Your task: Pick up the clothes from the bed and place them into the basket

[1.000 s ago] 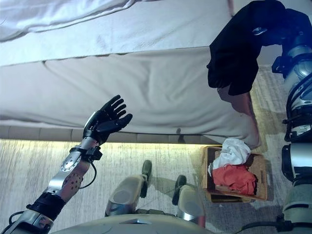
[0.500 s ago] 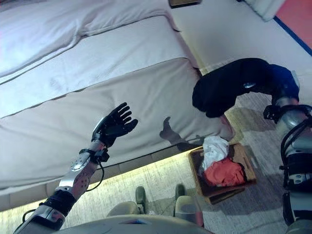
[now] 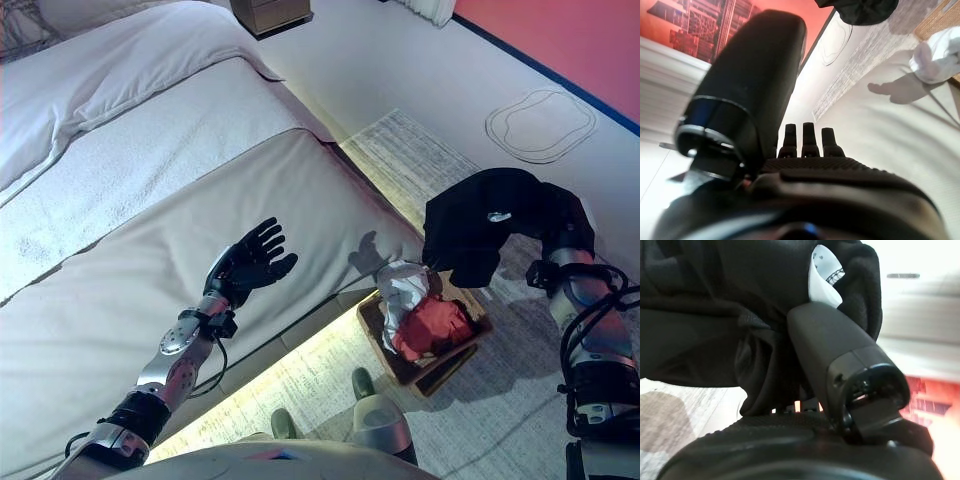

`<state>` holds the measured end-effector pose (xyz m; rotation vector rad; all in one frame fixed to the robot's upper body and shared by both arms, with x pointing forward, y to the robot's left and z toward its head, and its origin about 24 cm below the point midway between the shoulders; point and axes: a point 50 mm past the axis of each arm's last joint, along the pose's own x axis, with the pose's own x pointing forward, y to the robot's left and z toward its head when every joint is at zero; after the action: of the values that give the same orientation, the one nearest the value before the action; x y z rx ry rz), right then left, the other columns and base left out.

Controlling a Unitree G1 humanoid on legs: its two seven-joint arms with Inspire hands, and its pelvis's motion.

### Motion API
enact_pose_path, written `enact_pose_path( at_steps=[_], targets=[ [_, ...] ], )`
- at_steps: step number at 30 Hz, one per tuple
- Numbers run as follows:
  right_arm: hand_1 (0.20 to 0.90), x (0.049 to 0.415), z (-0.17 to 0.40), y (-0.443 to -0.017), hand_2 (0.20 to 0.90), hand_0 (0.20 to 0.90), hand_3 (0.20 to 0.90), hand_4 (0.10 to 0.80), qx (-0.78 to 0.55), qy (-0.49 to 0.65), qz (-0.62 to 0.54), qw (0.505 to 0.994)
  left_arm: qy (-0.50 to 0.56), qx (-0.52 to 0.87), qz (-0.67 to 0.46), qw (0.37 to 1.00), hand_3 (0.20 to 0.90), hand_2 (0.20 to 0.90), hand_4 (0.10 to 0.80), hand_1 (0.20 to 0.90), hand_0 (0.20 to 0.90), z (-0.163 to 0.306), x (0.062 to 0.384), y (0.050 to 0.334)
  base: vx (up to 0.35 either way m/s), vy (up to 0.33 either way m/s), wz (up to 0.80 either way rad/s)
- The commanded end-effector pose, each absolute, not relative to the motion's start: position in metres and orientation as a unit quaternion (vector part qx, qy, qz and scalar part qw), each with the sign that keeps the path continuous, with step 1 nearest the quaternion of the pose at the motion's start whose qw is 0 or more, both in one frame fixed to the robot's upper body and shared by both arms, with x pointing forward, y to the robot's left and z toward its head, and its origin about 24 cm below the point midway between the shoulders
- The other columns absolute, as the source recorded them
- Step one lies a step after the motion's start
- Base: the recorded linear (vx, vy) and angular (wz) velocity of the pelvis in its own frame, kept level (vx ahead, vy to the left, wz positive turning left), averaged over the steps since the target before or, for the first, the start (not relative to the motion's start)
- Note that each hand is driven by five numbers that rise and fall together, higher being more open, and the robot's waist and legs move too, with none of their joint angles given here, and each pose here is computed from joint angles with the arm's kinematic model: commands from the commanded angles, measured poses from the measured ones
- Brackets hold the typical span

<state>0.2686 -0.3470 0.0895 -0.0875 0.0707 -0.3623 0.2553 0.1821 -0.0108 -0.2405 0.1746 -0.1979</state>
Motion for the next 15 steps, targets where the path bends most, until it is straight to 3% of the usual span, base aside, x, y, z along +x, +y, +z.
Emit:
enact_pose_path(
  at_steps=[1,15],
  targets=[
    [0.3,0.275,0.14,-0.356,0.3,0.3,0.2,0.1,-0.043,-0.097,-0.181,0.978,0.027,-0.098,-0.134,0.986,0.9,0.9,0.8,0.9,0.9,0.004,0.264,0.174,-0.022,-0.052,-0.17],
    [0.3,0.272,0.086,-0.35,0.3,0.3,0.2,0.1,-0.059,-0.002,-0.174,0.983,0.012,-0.094,-0.147,0.985,0.9,0.9,0.8,0.9,0.9,0.009,0.268,0.168,-0.041,-0.044,-0.03]
  ],
)
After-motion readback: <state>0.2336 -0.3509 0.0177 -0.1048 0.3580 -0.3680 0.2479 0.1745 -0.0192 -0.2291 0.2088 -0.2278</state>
